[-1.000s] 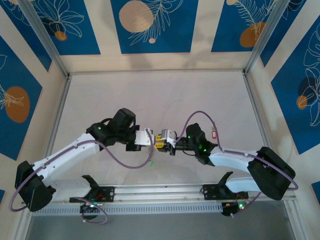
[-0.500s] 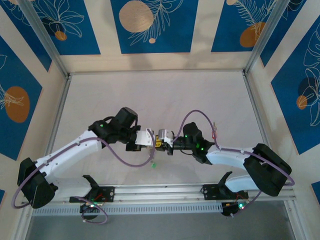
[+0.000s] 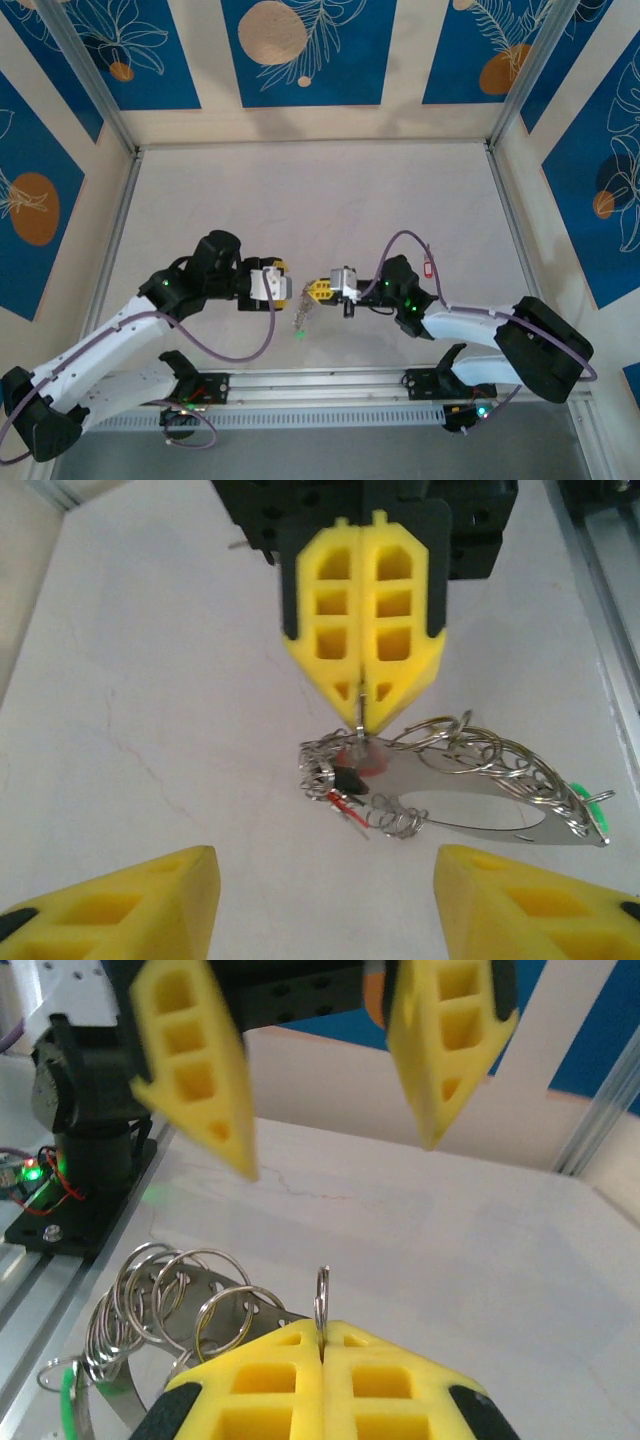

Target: Put the keys on the keyring

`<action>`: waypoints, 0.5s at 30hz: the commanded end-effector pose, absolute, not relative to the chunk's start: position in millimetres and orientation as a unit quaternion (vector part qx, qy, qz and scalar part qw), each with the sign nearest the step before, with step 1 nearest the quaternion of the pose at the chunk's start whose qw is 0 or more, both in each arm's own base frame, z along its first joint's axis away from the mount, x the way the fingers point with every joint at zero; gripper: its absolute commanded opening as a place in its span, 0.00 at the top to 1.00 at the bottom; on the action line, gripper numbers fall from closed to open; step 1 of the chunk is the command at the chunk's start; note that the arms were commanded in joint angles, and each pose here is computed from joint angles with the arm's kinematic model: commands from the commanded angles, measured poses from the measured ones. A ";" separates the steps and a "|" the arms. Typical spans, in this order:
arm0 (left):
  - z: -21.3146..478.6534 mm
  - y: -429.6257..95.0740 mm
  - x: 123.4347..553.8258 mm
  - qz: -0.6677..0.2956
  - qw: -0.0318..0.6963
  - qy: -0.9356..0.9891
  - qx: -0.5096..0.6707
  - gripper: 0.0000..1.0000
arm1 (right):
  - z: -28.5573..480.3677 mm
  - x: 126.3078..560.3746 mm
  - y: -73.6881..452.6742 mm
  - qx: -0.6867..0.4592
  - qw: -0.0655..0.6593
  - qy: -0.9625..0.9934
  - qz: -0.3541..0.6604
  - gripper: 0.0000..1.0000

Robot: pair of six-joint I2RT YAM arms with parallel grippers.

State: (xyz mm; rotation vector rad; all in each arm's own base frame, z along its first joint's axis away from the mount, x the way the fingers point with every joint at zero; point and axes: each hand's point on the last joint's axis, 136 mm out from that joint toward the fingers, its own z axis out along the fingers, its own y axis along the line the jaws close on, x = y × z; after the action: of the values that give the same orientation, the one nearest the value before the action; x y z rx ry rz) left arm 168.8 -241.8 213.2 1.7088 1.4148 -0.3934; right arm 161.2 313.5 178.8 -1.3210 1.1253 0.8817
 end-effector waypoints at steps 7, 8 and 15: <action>222.7 -260.9 153.3 -0.237 0.449 0.525 0.683 0.52 | 201.4 141.1 306.8 -0.611 0.636 0.339 0.327 1.00; 223.1 -262.7 151.7 -0.242 0.451 0.517 0.686 0.54 | 202.5 140.6 306.8 -0.612 0.636 0.335 0.329 1.00; 220.0 -264.7 141.9 -0.250 0.446 0.482 0.711 0.55 | 203.3 138.8 305.8 -0.619 0.632 0.328 0.331 1.00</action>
State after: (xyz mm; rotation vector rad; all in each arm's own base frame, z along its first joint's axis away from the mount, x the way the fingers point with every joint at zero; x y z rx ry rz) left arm 152.9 -261.4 217.2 1.7206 1.2906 -0.5698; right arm 142.4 305.9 178.5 -1.4270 0.8863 0.7992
